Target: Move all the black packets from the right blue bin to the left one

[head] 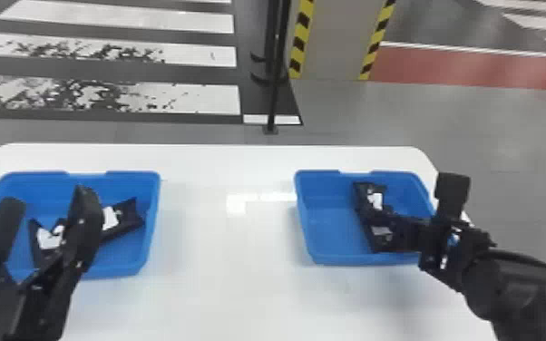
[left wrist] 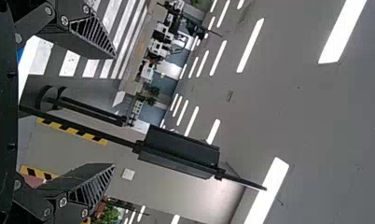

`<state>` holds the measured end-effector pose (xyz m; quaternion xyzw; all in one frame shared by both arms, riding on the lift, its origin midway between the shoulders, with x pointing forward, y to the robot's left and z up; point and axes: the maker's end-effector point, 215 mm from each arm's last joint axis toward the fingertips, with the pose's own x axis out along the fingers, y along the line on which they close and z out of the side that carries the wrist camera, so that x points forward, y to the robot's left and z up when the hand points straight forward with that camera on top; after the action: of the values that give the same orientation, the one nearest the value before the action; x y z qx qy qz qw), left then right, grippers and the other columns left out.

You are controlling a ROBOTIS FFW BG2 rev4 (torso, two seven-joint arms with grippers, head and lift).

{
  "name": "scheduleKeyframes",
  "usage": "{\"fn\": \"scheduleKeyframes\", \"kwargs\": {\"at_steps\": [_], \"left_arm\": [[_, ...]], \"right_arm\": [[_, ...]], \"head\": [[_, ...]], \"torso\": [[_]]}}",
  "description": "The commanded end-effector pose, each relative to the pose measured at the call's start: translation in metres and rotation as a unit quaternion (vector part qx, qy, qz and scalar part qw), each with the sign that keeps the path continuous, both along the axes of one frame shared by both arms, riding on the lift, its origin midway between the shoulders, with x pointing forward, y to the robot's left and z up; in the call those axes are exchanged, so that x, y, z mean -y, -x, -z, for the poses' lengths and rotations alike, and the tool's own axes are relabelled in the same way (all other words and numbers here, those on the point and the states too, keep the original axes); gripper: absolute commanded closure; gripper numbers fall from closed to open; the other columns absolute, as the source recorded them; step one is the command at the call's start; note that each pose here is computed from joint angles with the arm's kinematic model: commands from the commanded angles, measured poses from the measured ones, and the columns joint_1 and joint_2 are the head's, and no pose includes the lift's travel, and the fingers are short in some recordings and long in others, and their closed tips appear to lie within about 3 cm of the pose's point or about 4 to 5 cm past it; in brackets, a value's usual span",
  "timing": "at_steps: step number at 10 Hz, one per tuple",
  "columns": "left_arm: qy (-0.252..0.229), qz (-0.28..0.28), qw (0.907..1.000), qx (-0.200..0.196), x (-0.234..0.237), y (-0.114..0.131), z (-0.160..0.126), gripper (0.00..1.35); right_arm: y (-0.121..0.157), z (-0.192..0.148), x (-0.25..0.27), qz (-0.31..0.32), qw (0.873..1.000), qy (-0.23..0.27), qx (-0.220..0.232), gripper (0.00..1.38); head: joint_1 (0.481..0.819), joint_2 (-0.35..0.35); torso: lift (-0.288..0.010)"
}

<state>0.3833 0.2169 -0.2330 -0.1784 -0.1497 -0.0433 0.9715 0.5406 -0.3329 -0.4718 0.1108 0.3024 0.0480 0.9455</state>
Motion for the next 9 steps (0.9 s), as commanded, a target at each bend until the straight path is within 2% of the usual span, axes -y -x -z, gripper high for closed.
{"fn": "scheduleKeyframes", "kwargs": {"at_steps": [1,4,6,7,9], "left_arm": [[0.003,-0.003,1.0,0.006,-0.002,0.001,-0.003,0.23],[0.009,-0.004,0.9999,0.011,-0.003,0.001,-0.007,0.23],[0.019,0.0,0.9998,0.011,0.0,-0.001,-0.007,0.22],[0.021,0.0,0.9997,0.011,-0.001,-0.001,-0.007,0.22],[0.054,0.024,0.9982,-0.013,0.014,-0.008,0.005,0.22]], "right_arm": [[0.001,-0.015,-0.01,-0.007,1.0,-0.011,0.024,1.17],[0.01,-0.056,-0.041,-0.036,0.995,-0.05,0.075,1.17],[0.009,-0.089,-0.069,-0.08,0.987,-0.09,0.11,1.17],[0.008,-0.109,-0.099,-0.117,0.977,-0.12,0.134,1.17],[0.02,-0.128,-0.189,-0.208,0.943,-0.216,0.146,1.17]], "head": [[0.695,-0.14],[0.695,-0.111],[0.695,-0.087],[0.695,-0.066],[0.695,-0.004]], "torso": [[-0.14],[-0.14],[-0.14],[-0.14],[-0.14]]}}
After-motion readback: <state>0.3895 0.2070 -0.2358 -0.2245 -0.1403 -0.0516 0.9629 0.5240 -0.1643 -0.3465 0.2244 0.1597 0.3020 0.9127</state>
